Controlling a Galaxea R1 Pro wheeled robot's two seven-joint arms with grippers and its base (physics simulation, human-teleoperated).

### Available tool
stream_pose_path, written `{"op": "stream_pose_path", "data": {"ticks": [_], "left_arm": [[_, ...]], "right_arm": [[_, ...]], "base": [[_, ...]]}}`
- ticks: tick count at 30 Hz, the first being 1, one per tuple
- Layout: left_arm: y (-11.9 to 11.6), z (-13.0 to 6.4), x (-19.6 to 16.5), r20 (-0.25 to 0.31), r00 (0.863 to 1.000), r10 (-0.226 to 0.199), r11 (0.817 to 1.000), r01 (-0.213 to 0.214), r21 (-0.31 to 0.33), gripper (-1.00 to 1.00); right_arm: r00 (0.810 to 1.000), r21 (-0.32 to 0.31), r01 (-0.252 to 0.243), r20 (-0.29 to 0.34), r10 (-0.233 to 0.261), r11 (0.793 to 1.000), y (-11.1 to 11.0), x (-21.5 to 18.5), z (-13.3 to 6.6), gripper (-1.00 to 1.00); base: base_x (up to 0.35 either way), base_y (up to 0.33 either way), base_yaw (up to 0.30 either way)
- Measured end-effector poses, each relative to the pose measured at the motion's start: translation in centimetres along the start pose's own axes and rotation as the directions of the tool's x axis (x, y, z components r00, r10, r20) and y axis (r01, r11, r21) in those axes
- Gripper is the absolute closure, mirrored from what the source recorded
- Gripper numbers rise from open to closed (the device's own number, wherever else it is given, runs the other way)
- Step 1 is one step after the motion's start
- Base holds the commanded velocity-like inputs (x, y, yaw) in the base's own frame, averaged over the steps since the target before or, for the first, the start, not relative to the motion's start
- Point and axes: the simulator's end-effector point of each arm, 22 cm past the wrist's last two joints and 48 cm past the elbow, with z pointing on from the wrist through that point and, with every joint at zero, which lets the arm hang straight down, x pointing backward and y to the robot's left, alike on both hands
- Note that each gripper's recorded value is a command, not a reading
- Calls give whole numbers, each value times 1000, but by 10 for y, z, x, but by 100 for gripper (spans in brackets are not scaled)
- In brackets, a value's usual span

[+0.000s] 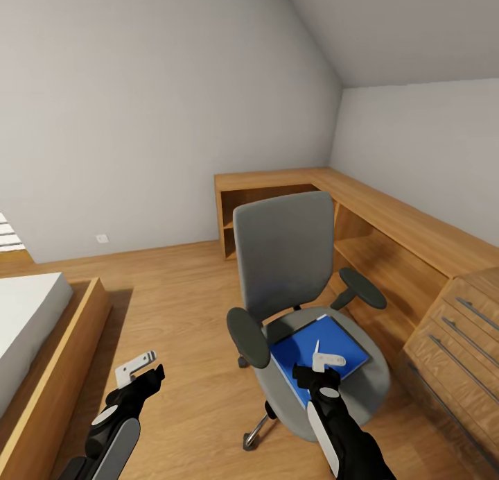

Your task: In the bedroom, organize the workspace by keeping the computer under the desk, ensuring the monitor is on the desk, placing the keyboard on the desk next to the monitor, placing the mouse on the desk next to the keyboard, moving the folder from the swivel chair onto the desk next to the mouse, stacking the notebook on top of the folder with the pen on top of the notebook, and positioning the swivel chair next to the desk.

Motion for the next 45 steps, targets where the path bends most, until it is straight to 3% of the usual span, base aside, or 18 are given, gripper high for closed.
{"op": "stream_pose_path", "data": {"ticks": [8,22,44,45], "left_arm": [[-1,-1,-1,3,1000,-2,1000,2,3,-100],[3,14,20,4,1000,-4,1000,4,6,-100],[2,14,21,3,1000,-6,1000,6,7,-100],[2,14,21,3,1000,-6,1000,6,7,-100]], "right_arm": [[1000,-1,0,-4,0,1000,1,1,0,-100],[1000,-2,2,-5,-2,1000,4,23,15,-100],[1000,-3,-8,-9,8,1000,3,24,15,-100],[1000,-3,-8,-9,8,1000,3,24,15,100]], "base": [[2,0,0],[0,0,0],[0,0,0],[0,0,0]]}}
